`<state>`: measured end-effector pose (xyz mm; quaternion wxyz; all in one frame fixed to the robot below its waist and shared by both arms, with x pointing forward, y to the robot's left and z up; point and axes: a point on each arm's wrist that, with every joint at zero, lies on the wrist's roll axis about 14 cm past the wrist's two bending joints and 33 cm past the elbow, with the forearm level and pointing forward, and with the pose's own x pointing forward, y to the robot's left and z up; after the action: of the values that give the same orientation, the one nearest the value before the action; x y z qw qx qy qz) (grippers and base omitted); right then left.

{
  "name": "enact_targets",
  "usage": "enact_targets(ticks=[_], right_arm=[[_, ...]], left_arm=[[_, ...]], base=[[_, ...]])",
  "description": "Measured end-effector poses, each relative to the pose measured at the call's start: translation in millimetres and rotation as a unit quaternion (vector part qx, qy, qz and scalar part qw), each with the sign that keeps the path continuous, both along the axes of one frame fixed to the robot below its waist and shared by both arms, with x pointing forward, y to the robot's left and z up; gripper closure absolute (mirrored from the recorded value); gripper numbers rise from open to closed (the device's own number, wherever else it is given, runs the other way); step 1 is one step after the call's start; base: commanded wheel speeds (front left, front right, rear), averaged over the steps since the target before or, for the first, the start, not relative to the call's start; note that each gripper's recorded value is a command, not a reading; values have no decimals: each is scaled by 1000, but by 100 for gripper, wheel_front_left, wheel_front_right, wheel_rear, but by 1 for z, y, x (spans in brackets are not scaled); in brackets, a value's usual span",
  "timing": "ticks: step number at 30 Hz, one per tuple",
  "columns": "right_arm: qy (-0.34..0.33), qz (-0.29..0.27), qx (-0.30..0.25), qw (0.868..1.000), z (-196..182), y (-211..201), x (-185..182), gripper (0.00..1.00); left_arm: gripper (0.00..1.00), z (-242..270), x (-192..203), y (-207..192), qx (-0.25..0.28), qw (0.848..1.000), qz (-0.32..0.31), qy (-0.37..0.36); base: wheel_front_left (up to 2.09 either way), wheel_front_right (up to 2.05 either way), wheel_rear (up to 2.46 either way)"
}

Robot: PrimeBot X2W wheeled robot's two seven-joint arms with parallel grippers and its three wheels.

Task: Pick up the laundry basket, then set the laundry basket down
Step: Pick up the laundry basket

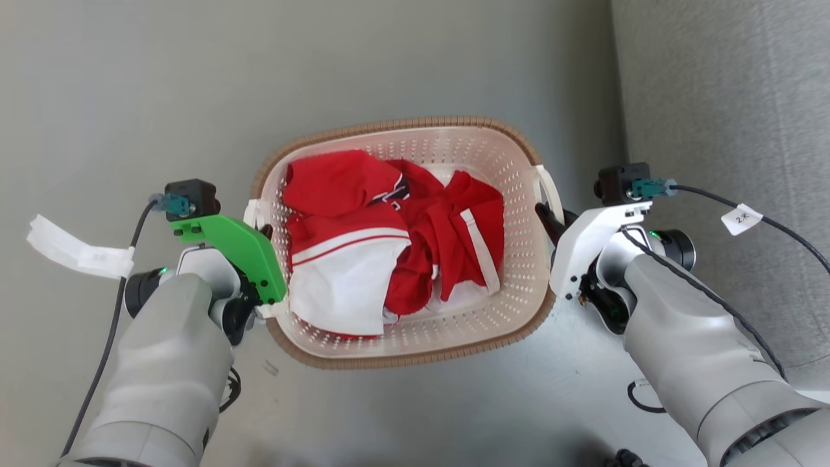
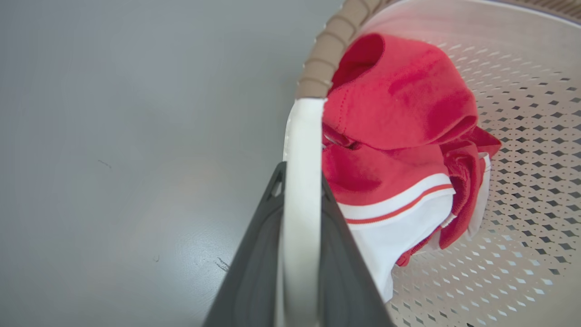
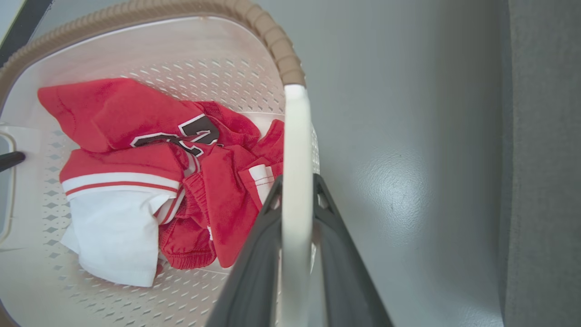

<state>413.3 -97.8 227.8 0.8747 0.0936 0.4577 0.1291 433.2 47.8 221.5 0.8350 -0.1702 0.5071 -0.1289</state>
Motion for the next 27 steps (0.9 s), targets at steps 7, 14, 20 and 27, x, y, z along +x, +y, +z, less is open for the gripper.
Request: enact_targets(ticks=[7,14,20,27], right_arm=[[-6,-8,5,1000,19,-1,-6,100],[-13,-10,6,1000,37,-2,-12,100],[-14,-18,10,1000,50,-4,-21,100],[-15,-25,16,999,64,-5,-33,100]], left_arm=[[100,20,-4,-2,-1,1000,-8,-11],[100,38,-12,-4,-1,1000,-17,-13],[100,52,-22,-6,-6,1000,-18,-13],[100,69,-32,-8,-7,999,-28,-15]], base=[[0,0,0],[0,0,0],[0,0,0],[0,0,0]])
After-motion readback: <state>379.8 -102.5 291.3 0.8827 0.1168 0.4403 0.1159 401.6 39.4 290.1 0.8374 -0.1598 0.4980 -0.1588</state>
